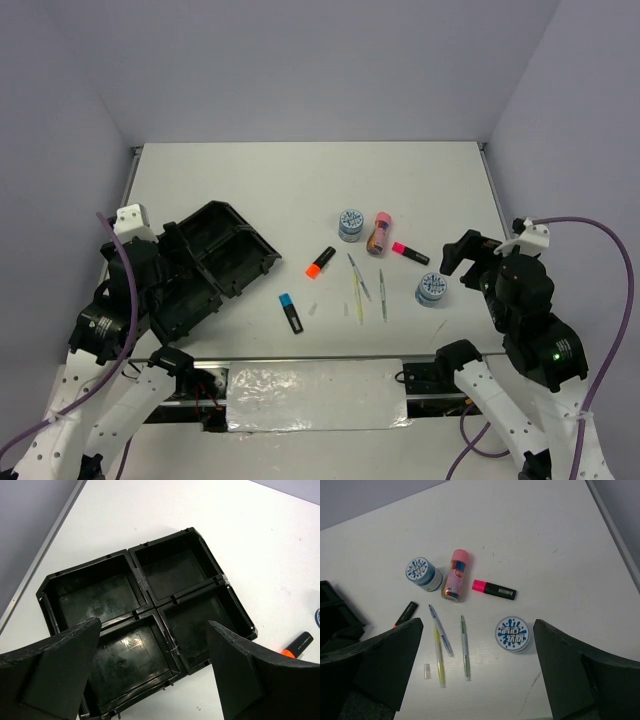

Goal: Sort the stationery into containers
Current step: Pick up the pen from the center of the board.

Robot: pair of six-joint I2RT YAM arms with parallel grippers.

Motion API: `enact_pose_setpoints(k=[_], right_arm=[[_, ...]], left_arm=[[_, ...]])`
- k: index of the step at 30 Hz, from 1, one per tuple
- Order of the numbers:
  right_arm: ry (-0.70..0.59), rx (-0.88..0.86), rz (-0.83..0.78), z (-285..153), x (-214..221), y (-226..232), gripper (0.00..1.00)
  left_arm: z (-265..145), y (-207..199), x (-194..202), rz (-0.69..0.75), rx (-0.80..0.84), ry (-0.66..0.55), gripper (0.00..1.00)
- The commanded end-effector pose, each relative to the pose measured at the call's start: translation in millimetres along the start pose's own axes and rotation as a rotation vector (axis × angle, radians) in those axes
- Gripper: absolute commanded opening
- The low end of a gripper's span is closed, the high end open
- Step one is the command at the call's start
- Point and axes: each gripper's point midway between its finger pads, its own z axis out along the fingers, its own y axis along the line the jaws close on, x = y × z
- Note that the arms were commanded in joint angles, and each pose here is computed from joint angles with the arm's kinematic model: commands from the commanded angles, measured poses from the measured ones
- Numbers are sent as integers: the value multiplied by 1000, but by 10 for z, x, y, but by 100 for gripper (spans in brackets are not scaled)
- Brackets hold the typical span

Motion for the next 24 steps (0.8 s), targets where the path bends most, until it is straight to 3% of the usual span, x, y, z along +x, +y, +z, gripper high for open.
enact_pose_setpoints(k=[1,9,13,15,17,19,22,23,24], right_arm=[[-44,13,12,-100,-134,-43,100],[-17,-115,6,-69,-91,206,100],[138,-165,6,202,201,440,100],[274,-214,0,436,515,634,99],[399,-210,-42,632,893,791,93],[429,-97,-98,808,1111,807,87],[496,-124,-166,797,1423,1097,75],[514,-106,-181,864,1546,1154,61],[530,-121,-194,853,1642,1227,56]], left_arm=[[-11,-36,-95,-23,15,-35,99],[-1,-54,-79,-21,23,-29,99],[1,-67,-79,-20,29,-29,99],[18,-102,-54,-12,44,-17,99],[29,-129,-54,-5,54,-13,99],[50,-131,-36,0,48,-2,99],[50,-137,-23,2,51,2,99],[53,-141,-23,2,54,0,99],[54,-158,-7,3,63,5,99]])
